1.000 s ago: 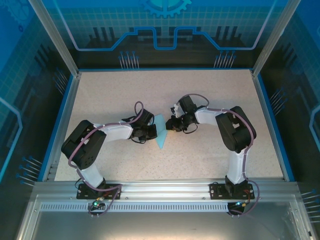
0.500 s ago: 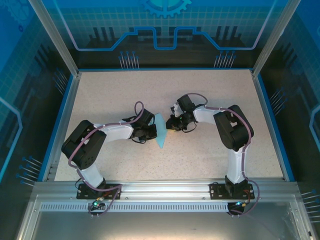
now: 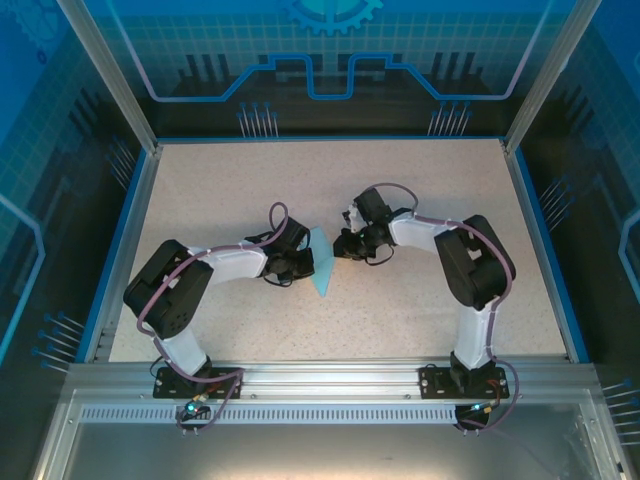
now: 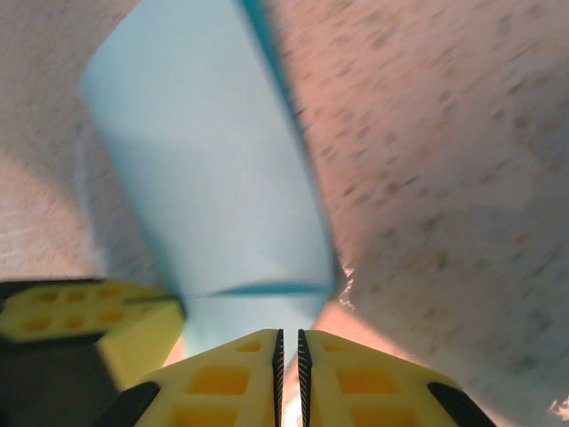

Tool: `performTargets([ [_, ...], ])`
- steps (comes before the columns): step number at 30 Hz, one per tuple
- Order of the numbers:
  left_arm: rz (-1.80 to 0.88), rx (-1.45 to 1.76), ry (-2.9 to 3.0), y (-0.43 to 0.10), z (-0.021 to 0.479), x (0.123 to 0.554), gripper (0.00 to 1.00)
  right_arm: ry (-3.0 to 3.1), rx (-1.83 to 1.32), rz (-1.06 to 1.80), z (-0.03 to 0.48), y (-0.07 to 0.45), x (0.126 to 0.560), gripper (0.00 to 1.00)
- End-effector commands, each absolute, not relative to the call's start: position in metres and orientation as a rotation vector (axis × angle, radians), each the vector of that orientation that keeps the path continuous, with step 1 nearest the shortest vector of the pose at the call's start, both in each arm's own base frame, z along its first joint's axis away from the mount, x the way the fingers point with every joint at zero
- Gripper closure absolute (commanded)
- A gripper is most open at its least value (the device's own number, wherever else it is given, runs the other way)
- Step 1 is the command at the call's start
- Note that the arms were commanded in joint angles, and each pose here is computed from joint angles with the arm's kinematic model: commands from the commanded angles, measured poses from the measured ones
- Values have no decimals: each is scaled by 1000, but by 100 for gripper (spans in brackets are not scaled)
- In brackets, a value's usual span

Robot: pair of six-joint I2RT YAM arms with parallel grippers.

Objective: Fold a paper plane with a square sheet of paper (pick it up from the middle)

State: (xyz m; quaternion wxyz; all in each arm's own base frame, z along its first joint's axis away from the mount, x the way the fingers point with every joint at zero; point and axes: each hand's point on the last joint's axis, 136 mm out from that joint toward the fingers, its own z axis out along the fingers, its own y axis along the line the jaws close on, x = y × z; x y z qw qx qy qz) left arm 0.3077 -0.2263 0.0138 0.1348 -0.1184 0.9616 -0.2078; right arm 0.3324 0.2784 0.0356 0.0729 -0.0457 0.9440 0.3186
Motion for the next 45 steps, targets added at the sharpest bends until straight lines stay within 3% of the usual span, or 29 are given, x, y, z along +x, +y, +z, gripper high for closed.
performTargets([
  [1,-431,-362,2881,-206,-8,291,100,2794,-223,986,52,288,316,85],
  [9,-444,-365,2872,-208,-6,294,100,2880,-307,1028,32,309,280,87],
  [22,-600,-263,2778,-232,20,314,99,2990,-204,979,-6,307,279,89],
  [31,-670,-353,2638,-224,62,315,80,2932,-31,1068,4,322,294,90],
  [40,-906,-442,2622,-236,57,284,87,2819,-41,1150,40,335,309,90],
  [45,-1102,-457,2588,-257,59,281,90,2837,-53,1124,35,332,308,90],
])
